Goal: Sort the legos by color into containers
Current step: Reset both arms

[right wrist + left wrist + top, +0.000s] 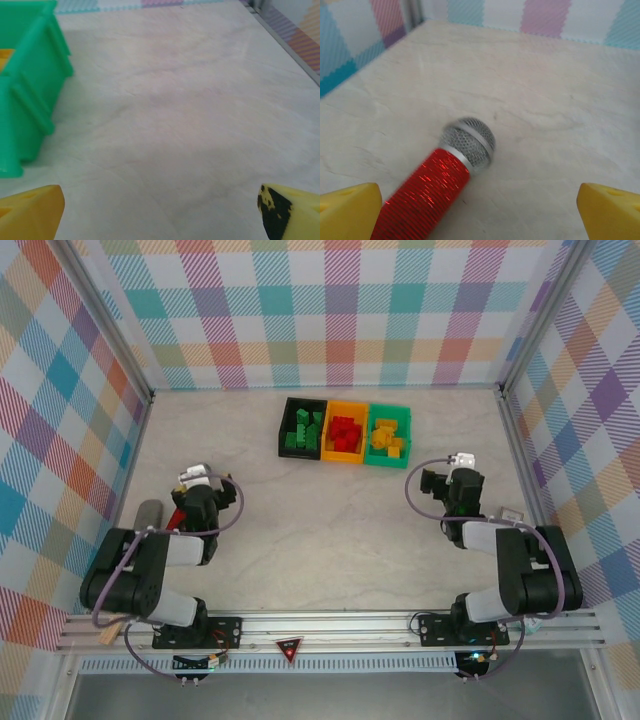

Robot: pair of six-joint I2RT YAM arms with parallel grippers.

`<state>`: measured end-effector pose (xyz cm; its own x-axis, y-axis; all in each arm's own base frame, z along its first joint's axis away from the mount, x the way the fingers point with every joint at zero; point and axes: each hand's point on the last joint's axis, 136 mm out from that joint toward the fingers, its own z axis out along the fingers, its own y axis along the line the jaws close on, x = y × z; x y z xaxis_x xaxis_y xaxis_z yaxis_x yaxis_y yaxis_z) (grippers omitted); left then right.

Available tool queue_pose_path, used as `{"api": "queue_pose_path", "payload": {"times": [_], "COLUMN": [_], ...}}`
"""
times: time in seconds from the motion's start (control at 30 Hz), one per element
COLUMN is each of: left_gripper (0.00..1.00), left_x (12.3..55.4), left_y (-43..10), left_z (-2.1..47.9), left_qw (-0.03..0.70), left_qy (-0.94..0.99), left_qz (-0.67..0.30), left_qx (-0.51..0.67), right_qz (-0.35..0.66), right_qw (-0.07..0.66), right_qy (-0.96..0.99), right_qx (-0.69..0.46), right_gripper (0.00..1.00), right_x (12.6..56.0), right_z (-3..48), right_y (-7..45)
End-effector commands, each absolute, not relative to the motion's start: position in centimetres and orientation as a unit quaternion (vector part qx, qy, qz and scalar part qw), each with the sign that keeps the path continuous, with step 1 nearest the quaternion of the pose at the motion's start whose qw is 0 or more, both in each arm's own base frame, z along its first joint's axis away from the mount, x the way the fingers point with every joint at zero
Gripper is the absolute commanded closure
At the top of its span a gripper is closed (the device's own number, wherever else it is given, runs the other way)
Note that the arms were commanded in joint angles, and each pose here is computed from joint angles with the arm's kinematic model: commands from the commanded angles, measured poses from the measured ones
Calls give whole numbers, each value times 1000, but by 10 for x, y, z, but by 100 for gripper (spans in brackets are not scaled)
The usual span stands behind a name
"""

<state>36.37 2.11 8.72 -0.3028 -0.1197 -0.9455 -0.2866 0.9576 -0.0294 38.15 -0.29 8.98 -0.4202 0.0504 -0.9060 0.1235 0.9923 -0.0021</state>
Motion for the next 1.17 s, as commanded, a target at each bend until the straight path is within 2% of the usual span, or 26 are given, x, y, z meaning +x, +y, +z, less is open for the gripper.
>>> {"api": "queue_pose_path", "payload": {"times": [0.0,0.13,0.23,1.13], "left_gripper": [0,0,0,0], "left_x": [374,399,400,399], "left_y": [7,-4,-4,-5], "left_z": [96,83,84,83], "left_qw": [620,559,560,560], "left_qy": [779,826,826,827], "left_qz": [37,33,25,22], "left_qx": [-87,-56,-57,-56], "right_qz": [0,31,74,71], "right_qw": [572,547,549,550], "right_qy": [820,836,832,831], "right_qx": [15,1,-34,-29], "right_gripper": [1,1,1,1], "right_x": [393,401,399,398], "right_z": [104,97,93,91], "right_y": [13,18,30,27]}}
